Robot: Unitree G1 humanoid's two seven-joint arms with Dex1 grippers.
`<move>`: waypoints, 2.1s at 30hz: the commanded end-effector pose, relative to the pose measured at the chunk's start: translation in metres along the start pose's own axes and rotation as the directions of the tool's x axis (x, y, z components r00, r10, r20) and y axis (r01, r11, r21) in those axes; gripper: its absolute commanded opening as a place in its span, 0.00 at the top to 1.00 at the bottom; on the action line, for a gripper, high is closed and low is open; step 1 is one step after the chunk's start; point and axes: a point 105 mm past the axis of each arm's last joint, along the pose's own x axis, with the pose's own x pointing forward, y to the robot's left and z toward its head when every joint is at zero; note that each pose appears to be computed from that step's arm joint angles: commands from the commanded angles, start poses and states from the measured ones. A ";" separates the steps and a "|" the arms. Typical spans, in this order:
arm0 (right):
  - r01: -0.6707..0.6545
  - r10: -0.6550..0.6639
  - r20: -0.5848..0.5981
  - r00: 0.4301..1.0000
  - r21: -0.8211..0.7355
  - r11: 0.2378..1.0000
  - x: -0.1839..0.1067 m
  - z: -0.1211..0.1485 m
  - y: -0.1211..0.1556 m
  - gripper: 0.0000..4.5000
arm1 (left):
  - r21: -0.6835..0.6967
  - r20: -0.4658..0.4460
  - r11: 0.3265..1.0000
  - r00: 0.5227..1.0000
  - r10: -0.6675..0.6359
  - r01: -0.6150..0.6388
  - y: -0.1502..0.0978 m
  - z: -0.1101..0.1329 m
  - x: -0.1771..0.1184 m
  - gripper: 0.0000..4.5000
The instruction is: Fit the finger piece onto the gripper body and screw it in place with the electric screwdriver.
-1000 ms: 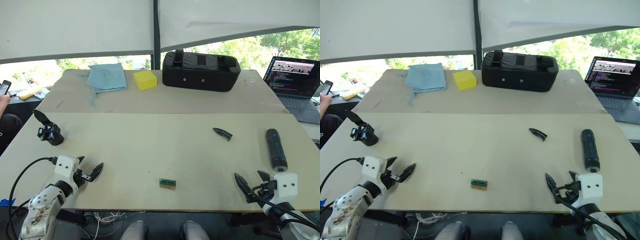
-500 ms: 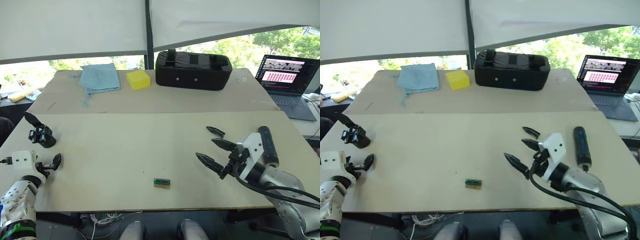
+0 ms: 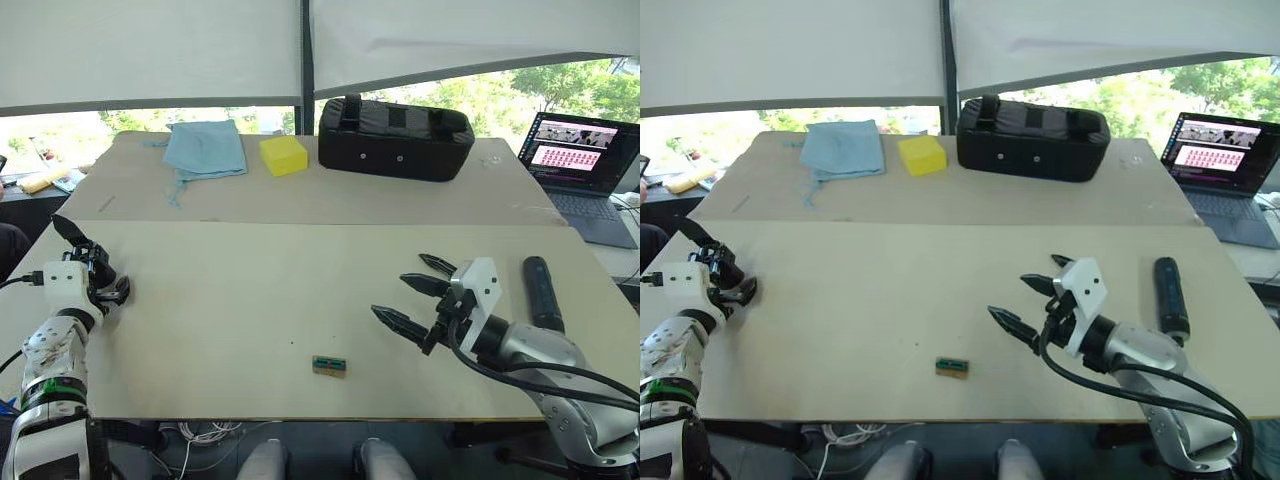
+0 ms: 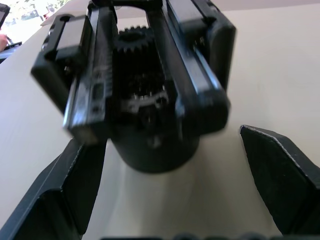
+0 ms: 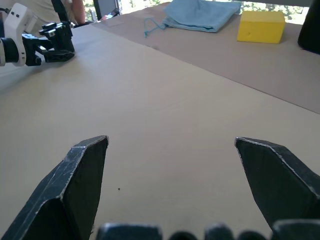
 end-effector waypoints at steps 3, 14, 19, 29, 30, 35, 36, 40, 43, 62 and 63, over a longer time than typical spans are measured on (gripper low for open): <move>0.012 -0.012 0.018 1.000 -0.039 0.999 -0.004 0.009 0.000 0.00 | 0.042 0.065 0.998 0.997 0.033 -0.036 0.005 0.027 0.008 0.02; 0.024 -0.024 0.008 1.000 -0.053 0.998 -0.008 0.009 0.000 0.00 | 0.044 0.112 0.999 0.993 0.024 -0.029 -0.006 0.040 0.016 0.46; 0.025 -0.025 0.004 1.000 -0.052 0.998 -0.009 0.007 0.001 0.00 | 0.047 0.145 0.996 0.985 -0.088 0.081 -0.028 0.041 0.017 0.46; 0.029 -0.030 -0.019 0.999 -0.058 0.998 -0.014 0.002 0.005 0.00 | -0.011 0.320 0.848 0.805 -0.499 0.529 -0.198 0.065 -0.029 0.46; 0.028 -0.029 -0.022 0.999 -0.059 0.998 -0.014 0.000 0.006 0.00 | -0.028 0.311 0.836 0.799 -0.514 0.548 -0.214 0.062 -0.038 0.46; 0.034 -0.035 -0.012 0.999 -0.046 0.998 -0.011 0.001 0.016 0.00 | -0.007 0.297 0.783 0.749 -0.592 0.622 -0.271 0.054 -0.083 0.46; 0.036 -0.037 -0.016 0.999 -0.041 0.998 -0.011 0.000 0.018 0.00 | 0.001 0.294 0.764 0.730 -0.617 0.645 -0.282 0.050 -0.091 0.46; 0.040 -0.042 -0.040 0.998 -0.040 0.998 -0.014 -0.004 0.022 0.00 | 0.078 0.286 0.734 0.690 -0.665 0.675 -0.306 0.042 -0.108 0.46; 0.038 -0.040 -0.039 0.998 -0.042 0.998 -0.015 -0.002 0.023 0.00 | 0.098 0.251 0.724 0.687 -0.682 0.683 -0.307 0.030 -0.106 0.46; 0.032 -0.034 -0.026 0.999 -0.071 0.997 -0.008 0.001 0.017 0.00 | 0.342 -0.080 0.252 0.295 -0.952 0.905 -0.271 0.008 -0.070 0.01; 0.026 -0.028 -0.029 0.999 -0.076 0.997 -0.008 0.001 0.017 0.00 | 0.341 -0.083 0.250 0.294 -0.952 0.906 -0.270 0.008 -0.067 0.01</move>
